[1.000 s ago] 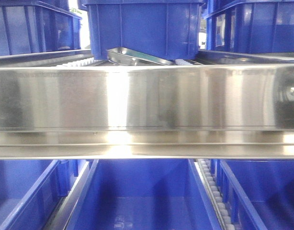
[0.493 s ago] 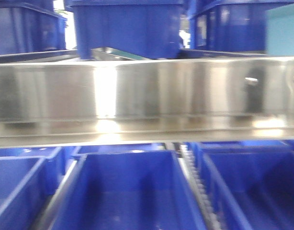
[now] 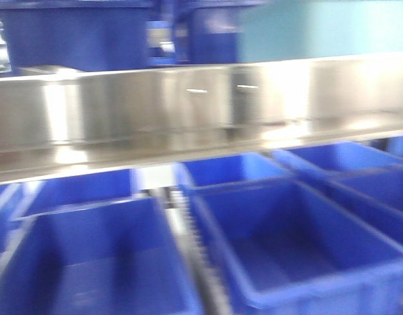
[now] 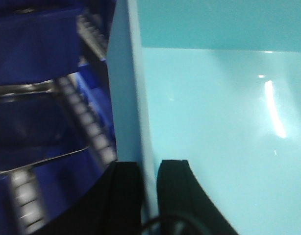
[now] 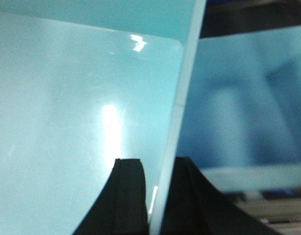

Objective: Move two blue bins to right shelf middle

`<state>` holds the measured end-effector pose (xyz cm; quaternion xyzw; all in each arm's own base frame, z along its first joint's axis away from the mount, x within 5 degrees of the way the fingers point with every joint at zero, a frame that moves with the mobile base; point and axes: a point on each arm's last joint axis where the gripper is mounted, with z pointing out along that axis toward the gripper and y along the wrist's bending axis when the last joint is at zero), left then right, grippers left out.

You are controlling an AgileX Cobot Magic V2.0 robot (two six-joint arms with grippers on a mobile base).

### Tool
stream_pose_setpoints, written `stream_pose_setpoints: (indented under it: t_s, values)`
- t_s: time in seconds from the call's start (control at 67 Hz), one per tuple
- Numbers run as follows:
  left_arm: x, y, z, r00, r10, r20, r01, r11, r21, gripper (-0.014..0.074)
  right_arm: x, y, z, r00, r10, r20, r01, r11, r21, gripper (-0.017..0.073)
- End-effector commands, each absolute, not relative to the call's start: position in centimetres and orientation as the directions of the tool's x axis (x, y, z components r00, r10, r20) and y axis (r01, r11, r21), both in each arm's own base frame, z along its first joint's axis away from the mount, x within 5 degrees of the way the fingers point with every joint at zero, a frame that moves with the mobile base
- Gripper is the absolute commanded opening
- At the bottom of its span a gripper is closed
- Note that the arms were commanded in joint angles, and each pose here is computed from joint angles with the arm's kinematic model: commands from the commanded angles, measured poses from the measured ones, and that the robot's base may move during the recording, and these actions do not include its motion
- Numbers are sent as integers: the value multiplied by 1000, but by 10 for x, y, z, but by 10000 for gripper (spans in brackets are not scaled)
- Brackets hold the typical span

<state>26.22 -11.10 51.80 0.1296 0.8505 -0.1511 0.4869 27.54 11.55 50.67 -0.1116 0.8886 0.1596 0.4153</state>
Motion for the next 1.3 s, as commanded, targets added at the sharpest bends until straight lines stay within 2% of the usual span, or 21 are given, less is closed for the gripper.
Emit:
stream_pose_setpoints:
  t_s: [0.0, 1.284]
  values:
    - [258, -110, 532, -406, 43, -913, 383, 915, -127, -111, 273, 111, 513, -597, -82, -798, -334, 930, 154, -153]
    - [258, -110, 532, -406, 43, -913, 383, 915, -127, -111, 273, 111, 513, -597, -82, -798, -334, 930, 154, -153]
